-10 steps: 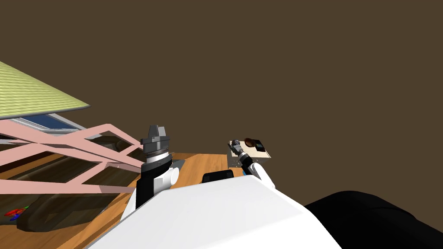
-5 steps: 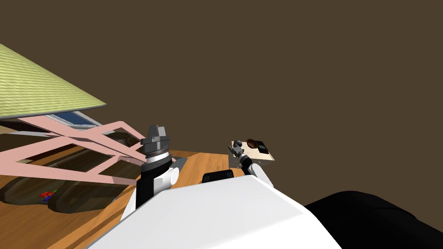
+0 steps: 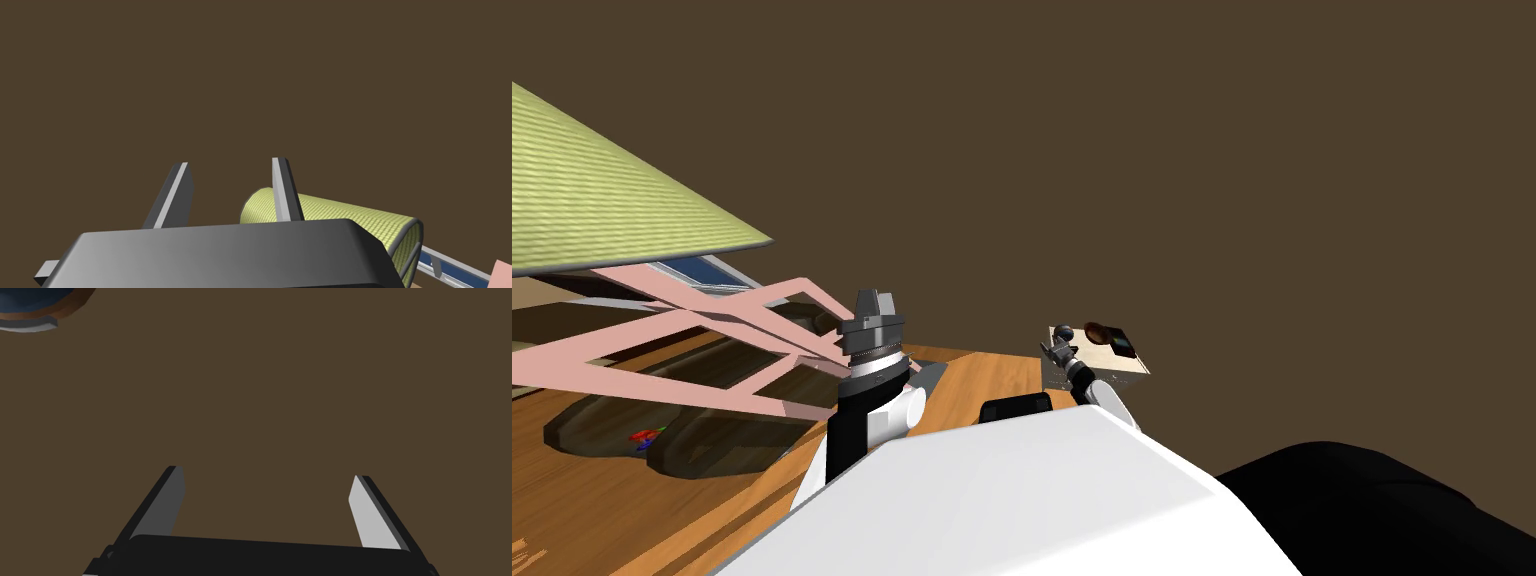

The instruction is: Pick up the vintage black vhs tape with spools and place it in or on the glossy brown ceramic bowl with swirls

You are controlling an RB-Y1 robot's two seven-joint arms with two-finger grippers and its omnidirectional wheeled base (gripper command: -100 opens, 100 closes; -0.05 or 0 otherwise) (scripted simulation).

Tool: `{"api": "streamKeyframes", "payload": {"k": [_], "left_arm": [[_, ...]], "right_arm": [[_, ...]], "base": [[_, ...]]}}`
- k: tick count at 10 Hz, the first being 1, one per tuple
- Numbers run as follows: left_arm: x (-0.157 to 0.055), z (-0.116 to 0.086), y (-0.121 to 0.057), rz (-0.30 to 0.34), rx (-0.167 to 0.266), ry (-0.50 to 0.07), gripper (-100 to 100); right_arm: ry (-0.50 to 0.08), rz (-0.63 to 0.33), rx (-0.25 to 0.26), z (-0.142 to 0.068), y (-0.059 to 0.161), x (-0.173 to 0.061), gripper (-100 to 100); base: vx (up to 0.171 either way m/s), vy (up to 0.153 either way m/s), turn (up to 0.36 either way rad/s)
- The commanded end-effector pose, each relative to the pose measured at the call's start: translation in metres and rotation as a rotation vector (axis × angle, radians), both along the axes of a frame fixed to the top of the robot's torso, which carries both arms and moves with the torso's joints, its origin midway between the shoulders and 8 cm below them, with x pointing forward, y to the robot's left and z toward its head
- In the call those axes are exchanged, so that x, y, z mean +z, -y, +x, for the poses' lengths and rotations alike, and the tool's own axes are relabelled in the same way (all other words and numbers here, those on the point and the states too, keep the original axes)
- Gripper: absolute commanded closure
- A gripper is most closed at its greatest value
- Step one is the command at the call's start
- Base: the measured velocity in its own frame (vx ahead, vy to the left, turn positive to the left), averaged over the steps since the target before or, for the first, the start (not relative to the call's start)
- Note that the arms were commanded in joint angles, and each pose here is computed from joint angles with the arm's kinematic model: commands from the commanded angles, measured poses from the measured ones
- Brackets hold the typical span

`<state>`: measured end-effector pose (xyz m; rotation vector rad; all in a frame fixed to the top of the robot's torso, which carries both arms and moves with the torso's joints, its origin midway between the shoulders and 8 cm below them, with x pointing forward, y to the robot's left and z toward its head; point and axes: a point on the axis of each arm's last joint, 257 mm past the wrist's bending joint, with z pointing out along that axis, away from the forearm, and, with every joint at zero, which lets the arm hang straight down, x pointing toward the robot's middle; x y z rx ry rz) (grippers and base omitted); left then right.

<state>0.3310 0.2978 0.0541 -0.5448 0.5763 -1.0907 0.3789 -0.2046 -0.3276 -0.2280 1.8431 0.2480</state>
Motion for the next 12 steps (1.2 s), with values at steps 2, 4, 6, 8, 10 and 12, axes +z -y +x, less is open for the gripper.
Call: {"api": "streamKeyframes", "payload": {"k": [2,4,6,8,10,12], "left_arm": [[0.0,0.0,0.0,0.0,0.0,0.0,0],[0.0,0.0,0.0,0.0,0.0,0.0,0],[0.0,0.0,0.0,0.0,0.0,0.0,0],[0.0,0.0,0.0,0.0,0.0,0.0,0],[0.0,0.0,0.0,0.0,0.0,0.0,0],[0.0,0.0,0.0,0.0,0.0,0.0,0]], "right_arm": [[-0.037,-0.076,0.008,-0.004,0.007,-0.023,-100],[-0.037,-0.106,0.015,-0.005,0.008,-0.025,-100],[-0.073,-0.174,0.023,-0.01,0.017,-0.046,-100],[-0.108,-0.241,0.033,-0.016,0.027,-0.066,-100],[-0.108,-0.286,0.045,-0.017,0.029,-0.069,-100],[-0.142,-0.34,0.053,-0.023,0.039,-0.087,-100]], "base": [[-0.006,0.005,0.118],[-0.002,0.0,-0.012],[-0.007,0.002,0.118],[-0.005,0.001,0.062],[-0.005,-0.002,0.033],[-0.002,0.0,0.065]]}}
